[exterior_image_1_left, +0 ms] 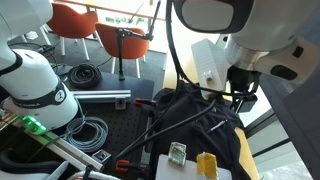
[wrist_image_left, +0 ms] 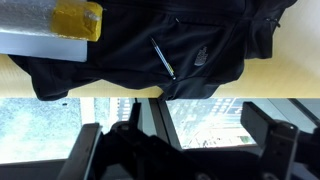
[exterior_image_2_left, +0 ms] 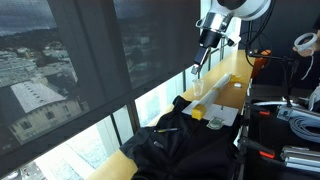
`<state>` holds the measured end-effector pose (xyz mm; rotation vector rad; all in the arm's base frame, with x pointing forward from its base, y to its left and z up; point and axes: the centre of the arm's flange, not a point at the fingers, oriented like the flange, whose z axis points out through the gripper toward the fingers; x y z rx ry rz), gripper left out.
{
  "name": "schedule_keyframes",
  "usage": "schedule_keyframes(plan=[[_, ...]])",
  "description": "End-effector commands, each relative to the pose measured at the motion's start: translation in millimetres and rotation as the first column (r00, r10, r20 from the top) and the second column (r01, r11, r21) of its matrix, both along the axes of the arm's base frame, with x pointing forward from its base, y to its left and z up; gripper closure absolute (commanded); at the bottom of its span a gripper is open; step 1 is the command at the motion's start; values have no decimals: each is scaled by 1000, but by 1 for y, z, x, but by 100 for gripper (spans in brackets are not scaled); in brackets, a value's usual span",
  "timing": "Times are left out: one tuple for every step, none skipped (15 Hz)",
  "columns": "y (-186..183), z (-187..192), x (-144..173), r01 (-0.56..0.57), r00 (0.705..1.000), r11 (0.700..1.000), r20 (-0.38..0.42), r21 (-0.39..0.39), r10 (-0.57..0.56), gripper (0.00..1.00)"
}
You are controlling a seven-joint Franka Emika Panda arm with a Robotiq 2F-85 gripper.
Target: Close the zip on the black jacket.
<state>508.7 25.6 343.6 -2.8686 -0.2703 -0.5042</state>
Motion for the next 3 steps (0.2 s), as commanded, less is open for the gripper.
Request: schedule_keyframes(plan=[[0, 0, 0, 0, 1000, 1000, 0, 0, 0, 0], [0, 0, 0, 0, 1000, 1000, 0, 0, 0, 0], [0, 0, 0, 0, 1000, 1000, 0, 0, 0, 0]])
